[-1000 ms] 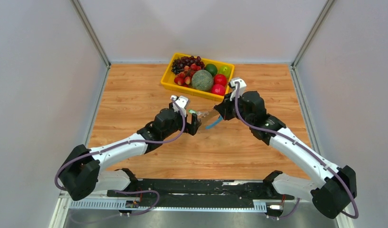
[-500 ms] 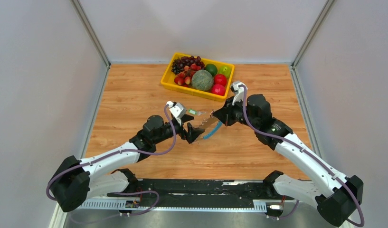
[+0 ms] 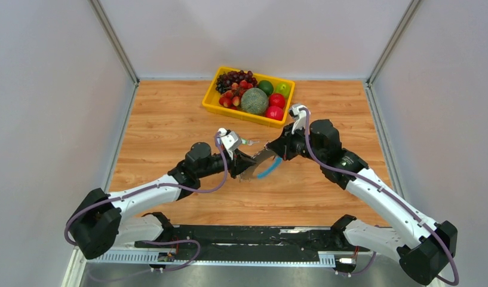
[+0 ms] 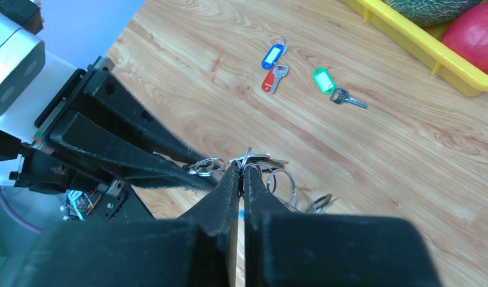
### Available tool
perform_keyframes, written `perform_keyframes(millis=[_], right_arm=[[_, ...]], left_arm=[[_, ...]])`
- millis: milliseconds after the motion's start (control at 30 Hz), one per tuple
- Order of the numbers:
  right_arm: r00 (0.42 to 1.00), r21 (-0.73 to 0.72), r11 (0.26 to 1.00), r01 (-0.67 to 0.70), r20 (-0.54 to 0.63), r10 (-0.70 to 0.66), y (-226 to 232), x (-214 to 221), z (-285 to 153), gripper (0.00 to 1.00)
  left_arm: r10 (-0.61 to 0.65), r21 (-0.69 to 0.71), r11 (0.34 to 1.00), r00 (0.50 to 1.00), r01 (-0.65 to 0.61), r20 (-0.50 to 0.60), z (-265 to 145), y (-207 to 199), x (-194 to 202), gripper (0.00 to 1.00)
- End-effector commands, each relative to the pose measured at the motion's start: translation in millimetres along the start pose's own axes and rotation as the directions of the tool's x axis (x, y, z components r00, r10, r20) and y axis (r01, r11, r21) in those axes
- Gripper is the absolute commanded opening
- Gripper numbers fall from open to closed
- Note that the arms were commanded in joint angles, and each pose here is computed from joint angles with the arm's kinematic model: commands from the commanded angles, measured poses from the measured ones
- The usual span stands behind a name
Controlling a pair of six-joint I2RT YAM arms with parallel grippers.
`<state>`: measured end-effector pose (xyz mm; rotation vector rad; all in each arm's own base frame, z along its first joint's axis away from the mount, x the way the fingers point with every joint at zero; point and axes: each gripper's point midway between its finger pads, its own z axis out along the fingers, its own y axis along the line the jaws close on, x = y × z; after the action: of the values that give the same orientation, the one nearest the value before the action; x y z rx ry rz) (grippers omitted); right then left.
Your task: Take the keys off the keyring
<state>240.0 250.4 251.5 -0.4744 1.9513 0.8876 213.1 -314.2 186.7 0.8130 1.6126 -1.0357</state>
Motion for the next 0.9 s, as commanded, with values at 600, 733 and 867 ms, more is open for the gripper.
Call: perform_keyframes(millis=[600,733,867], right_arm=[[0.990,-0.055,0.993,0.100,0.108,-0.094,12,11,-50,0.81],[0.992,-0.122,0.989,0.089,0.098,-0.077,23,19,-55,0.80],[0.995,-0.163,0.985,0.063,0.091,-0.049,31,20,-54,0.79]], left_arm=[[-0.181,-0.246,0.947,0.977,0.205,0.115,2,40,-38,0.00],[-0.305,-0.261,0.902,0.935,0.345,0.183,-3,39,-57,0.00],[-0.424,-0.244,0.839,0.866,0.485,0.265,-6,36,-80,0.00]])
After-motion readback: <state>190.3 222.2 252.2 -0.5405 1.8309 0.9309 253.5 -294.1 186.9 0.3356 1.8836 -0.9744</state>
